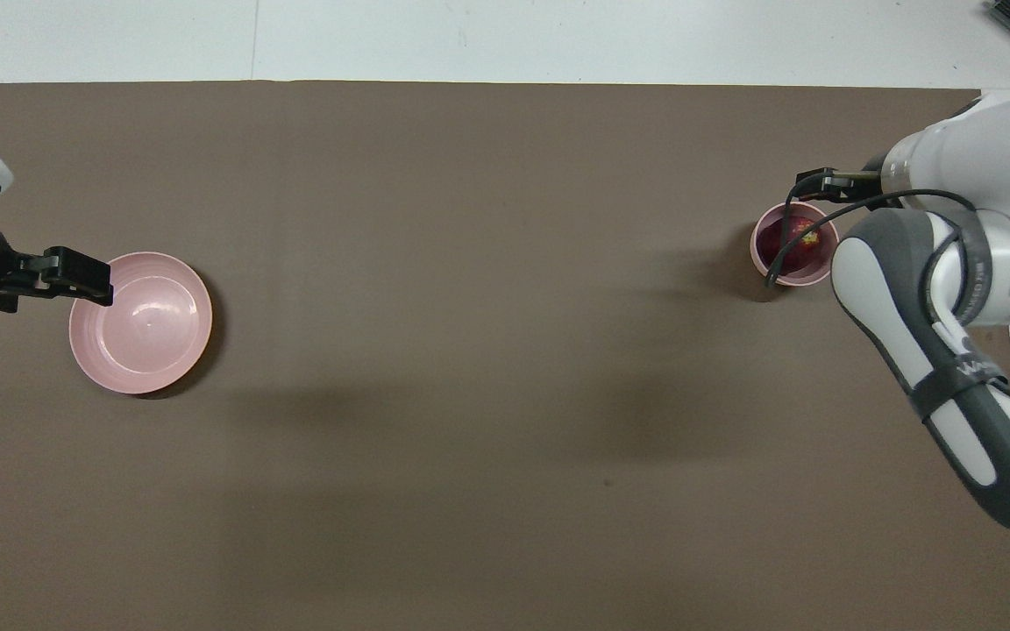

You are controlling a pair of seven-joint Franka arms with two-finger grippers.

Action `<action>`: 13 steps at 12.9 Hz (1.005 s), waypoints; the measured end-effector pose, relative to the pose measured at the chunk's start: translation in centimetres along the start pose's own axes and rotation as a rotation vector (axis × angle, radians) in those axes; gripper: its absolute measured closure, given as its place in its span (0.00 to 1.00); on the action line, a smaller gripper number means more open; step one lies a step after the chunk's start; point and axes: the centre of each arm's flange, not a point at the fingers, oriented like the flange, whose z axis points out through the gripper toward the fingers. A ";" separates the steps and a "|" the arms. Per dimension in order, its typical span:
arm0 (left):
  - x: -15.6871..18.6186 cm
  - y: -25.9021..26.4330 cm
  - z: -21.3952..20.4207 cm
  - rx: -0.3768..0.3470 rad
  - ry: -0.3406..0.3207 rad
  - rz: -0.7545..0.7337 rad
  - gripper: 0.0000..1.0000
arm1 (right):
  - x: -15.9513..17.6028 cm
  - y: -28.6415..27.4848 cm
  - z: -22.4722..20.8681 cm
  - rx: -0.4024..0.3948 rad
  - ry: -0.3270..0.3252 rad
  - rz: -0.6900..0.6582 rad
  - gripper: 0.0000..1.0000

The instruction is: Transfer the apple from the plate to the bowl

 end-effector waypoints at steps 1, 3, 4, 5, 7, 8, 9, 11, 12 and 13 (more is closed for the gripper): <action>0.0 -0.2 0.0 0.000 0.000 -0.004 0.00 | -0.3 0.1 -2.7 -0.001 -0.004 0.001 0.00; 0.0 -0.4 0.0 0.000 -0.001 -0.006 0.00 | -1.8 0.5 -7.6 -0.001 -0.026 0.006 0.00; 0.0 -0.3 0.0 -0.001 -0.001 -0.005 0.00 | -2.9 0.7 -9.8 0.000 -0.041 0.007 0.00; 0.0 -0.2 0.0 -0.001 0.000 -0.003 0.00 | -4.0 0.9 -11.7 -0.002 -0.058 0.009 0.00; 0.0 -0.4 -0.2 -0.004 0.003 0.001 0.00 | -5.9 1.4 -14.5 -0.007 -0.094 0.011 0.00; 0.0 -0.6 -0.4 -0.003 0.007 -0.001 0.00 | -6.8 1.6 -15.5 -0.008 -0.112 0.013 0.00; 0.0 -1.0 -0.7 -0.002 0.014 0.002 0.00 | -7.4 1.7 -16.3 -0.007 -0.124 0.014 0.00; 0.0 -1.9 -1.3 -0.002 0.025 0.023 0.00 | -8.0 1.8 -16.9 -0.004 -0.131 0.014 0.00; 0.0 -2.4 -1.4 -0.005 0.028 0.027 0.00 | -8.1 1.7 -16.9 -0.002 -0.133 0.014 0.00; 0.0 -2.8 -1.5 -0.007 0.030 0.025 0.00 | -8.1 1.6 -16.7 0.006 -0.139 0.014 0.00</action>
